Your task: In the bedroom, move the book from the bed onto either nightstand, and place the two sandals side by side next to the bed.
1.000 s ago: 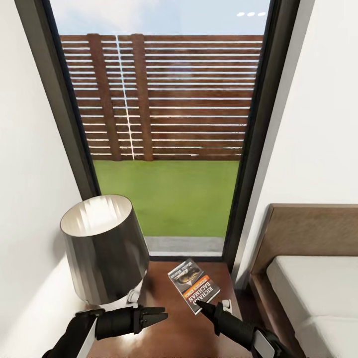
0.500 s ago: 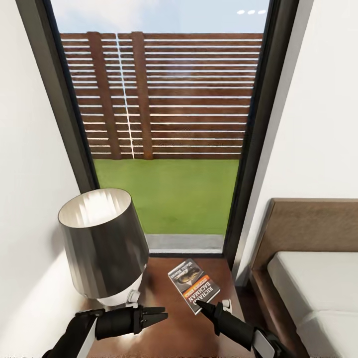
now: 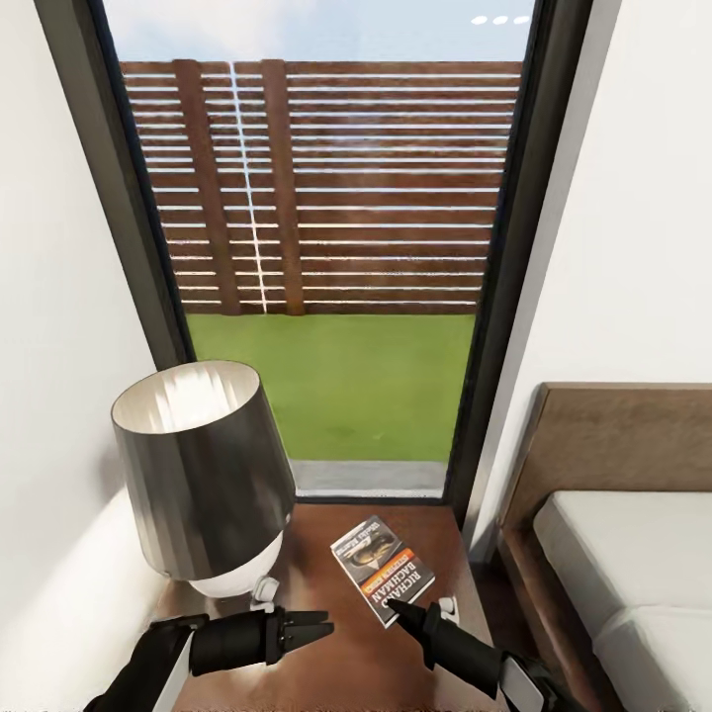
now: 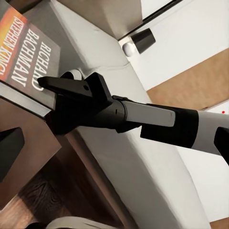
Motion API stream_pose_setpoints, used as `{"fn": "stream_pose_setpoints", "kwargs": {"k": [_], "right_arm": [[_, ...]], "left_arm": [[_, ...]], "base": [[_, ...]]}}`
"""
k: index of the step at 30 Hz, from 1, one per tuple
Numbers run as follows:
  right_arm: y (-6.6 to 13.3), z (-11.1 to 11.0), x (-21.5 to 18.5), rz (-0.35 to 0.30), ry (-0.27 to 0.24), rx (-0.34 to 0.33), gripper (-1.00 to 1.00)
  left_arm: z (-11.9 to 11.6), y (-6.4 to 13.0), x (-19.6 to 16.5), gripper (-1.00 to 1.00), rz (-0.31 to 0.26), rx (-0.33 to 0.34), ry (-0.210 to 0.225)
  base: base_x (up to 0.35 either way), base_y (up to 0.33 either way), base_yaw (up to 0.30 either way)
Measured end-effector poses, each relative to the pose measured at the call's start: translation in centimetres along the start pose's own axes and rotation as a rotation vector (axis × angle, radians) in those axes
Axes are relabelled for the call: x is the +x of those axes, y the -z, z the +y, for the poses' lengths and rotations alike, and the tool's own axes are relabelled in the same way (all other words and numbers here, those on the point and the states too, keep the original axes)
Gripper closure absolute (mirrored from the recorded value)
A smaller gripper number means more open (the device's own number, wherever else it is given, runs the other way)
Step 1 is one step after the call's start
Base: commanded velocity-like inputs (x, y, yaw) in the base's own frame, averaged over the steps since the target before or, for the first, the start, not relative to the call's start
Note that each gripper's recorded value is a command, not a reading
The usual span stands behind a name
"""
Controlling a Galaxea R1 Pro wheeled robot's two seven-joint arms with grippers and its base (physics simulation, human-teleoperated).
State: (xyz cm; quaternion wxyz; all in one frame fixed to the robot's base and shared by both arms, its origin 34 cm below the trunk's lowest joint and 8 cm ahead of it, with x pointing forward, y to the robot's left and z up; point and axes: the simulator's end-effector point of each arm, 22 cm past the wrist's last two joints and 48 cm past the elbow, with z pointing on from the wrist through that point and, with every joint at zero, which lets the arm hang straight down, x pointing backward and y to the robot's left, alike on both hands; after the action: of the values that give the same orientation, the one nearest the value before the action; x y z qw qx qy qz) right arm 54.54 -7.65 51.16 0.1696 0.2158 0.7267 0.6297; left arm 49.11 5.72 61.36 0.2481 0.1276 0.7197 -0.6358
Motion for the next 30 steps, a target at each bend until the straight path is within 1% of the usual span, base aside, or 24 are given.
{"fn": "stream_pose_setpoints", "kwargs": {"k": [4, 11, 28, 30], "right_arm": [[-0.1, -0.9, 0.3, 0.008, -0.012, 0.000, 1.00], [0.0, -2.4, 1.0, 0.030, -0.061, 0.000, 1.00], [-0.1, -6.1, 1.6, 0.034, -0.064, 0.000, 1.00], [-0.1, -6.3, 1.7, 0.037, -0.064, 0.006, 1.00]], "left_arm": [[0.6, 0.0, 0.6, -1.00, 0.000, 0.000, 0.000], [1.8, -0.1, 1.7, -1.00, 0.000, 0.000, 0.000], [4.6, -0.1, 4.3, -1.00, -0.001, -0.002, 0.000], [4.6, -0.1, 4.3, -1.00, -0.002, -0.002, -0.001]], "base": [[0.000, 0.000, 0.000], [0.000, 0.000, 0.000], [0.000, 0.000, 0.000], [0.000, 0.000, 0.000]]}}
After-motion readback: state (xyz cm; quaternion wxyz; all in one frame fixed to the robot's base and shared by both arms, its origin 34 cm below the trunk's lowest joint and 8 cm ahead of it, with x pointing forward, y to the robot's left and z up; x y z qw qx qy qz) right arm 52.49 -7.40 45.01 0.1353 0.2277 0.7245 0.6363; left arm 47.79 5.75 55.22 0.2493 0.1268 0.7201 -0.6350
